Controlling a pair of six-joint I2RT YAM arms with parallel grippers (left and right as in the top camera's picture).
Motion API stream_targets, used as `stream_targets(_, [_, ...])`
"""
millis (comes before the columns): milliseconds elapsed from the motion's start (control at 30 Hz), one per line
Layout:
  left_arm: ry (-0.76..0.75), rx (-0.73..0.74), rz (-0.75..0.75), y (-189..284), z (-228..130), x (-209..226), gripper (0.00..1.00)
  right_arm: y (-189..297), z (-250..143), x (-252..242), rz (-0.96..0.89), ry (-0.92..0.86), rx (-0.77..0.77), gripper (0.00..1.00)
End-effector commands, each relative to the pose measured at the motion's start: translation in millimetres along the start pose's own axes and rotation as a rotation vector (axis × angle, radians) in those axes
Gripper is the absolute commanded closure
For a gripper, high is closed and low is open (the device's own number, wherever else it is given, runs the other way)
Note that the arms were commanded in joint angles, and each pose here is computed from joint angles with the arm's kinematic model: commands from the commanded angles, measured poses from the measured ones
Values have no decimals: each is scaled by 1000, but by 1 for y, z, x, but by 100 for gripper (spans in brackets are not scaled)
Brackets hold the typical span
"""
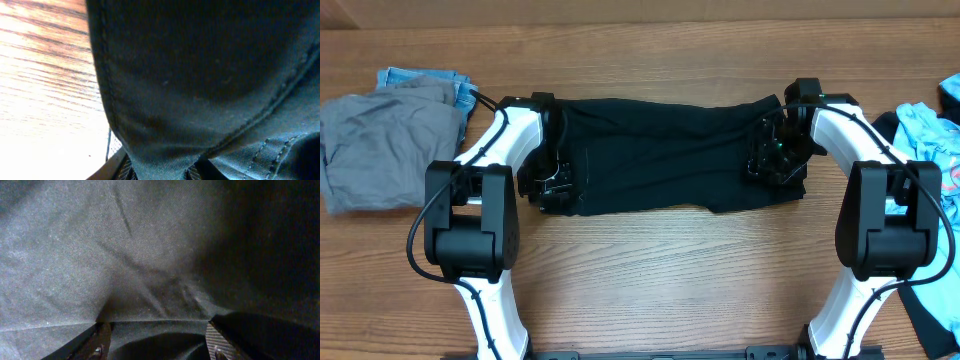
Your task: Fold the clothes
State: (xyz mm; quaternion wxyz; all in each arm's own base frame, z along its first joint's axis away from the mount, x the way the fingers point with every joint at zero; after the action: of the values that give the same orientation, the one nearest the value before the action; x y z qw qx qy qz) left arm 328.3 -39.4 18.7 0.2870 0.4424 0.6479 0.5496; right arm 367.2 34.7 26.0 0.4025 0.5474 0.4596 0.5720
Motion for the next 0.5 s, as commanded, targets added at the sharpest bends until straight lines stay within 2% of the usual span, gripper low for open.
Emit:
stream_targets(0, [11, -42, 79, -17, 14, 11, 63, -12, 2, -19, -86, -11, 9, 34])
stream_targets(67, [13, -150, -2, 14, 40, -8, 59, 29, 41, -12, -99, 19, -126, 33])
stream_targets(133, [13, -246, -64, 49, 57, -20, 57, 64, 64, -5, -107, 39, -220, 29])
stream_targets(233, [16, -419, -177, 119, 80, -37, 35, 104, 91, 3, -119, 65, -338, 28])
stream_targets(267, [21, -442, -194, 129, 83, -40, 22, 104, 94, 2, -120, 67, -348, 28])
stream_targets(300, [38, -444, -203, 130, 84, -41, 17, 103, 94, 2, -121, 68, -348, 28])
stream_targets(367, [36, -414, -223, 128, 79, -44, 16, 103, 98, 1, -122, 73, -361, 29])
stream_targets(467, [3, -388, -300, 130, 73, -60, 22, 100, 104, 0, -123, 76, -375, 31])
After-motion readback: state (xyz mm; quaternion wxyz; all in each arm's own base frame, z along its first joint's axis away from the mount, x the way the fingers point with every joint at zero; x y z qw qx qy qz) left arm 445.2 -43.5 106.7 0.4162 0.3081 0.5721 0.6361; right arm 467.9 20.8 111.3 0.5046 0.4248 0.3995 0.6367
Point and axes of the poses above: each gripper's point midway between its finger pads, its own y axis back along the fingers, its own x axis along the line the jaws close on, z = x × y, the point moved 2 cm from there along y, back along the fingers, and after that the axes turned 14 degrees about y, right-handed, at the moved point
